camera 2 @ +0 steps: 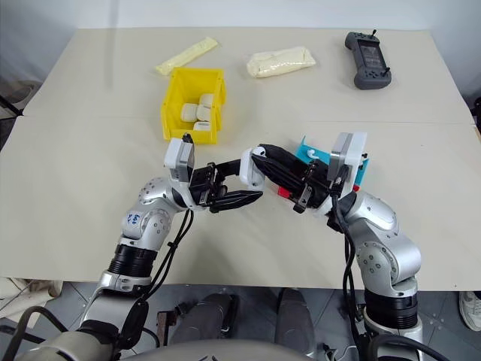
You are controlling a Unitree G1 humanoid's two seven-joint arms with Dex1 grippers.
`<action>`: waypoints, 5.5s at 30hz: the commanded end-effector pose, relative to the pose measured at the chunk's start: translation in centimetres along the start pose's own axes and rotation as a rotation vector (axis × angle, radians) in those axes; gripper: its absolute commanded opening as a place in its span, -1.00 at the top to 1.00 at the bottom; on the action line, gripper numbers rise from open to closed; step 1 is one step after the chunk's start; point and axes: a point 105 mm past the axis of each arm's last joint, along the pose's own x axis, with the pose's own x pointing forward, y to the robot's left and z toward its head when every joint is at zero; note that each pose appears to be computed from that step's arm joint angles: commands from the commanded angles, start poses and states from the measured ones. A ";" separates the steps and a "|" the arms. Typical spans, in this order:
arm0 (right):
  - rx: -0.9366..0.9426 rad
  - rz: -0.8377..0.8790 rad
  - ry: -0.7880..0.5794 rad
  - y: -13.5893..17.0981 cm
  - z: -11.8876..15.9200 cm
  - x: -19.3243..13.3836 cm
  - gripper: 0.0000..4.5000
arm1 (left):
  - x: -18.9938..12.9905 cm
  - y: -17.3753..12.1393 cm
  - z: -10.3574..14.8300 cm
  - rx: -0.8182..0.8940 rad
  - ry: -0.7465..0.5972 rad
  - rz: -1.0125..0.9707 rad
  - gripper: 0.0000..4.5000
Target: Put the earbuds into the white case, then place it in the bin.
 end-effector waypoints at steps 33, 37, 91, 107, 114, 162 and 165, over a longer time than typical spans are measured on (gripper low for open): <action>-0.129 -0.005 0.151 -2.4 1.7 -3.9 -0.98 | 0.6 0.0 1.6 0.072 -0.095 0.024 -0.26; -0.193 -0.130 0.241 -3.5 1.9 -8.2 -0.98 | -0.1 0.1 1.3 0.068 -0.082 0.040 -0.26; -0.362 -0.027 1.350 -19.0 -1.9 -9.7 -0.98 | -0.3 -1.0 0.7 0.118 -0.080 0.075 -0.26; -0.400 0.062 1.421 -18.7 -3.4 -9.9 0.00 | -0.3 -1.1 1.2 0.133 -0.085 0.097 -0.26; -0.392 0.063 1.407 -18.6 -3.8 -9.8 0.37 | -0.2 -1.0 1.3 0.136 -0.086 0.100 -0.26; 0.460 0.152 0.045 1.2 2.6 -0.5 0.77 | 0.4 0.1 1.7 0.066 -0.075 0.066 -0.26; 0.445 0.133 0.055 1.2 2.1 -0.3 0.77 | 0.5 0.1 1.7 0.066 -0.075 0.065 -0.26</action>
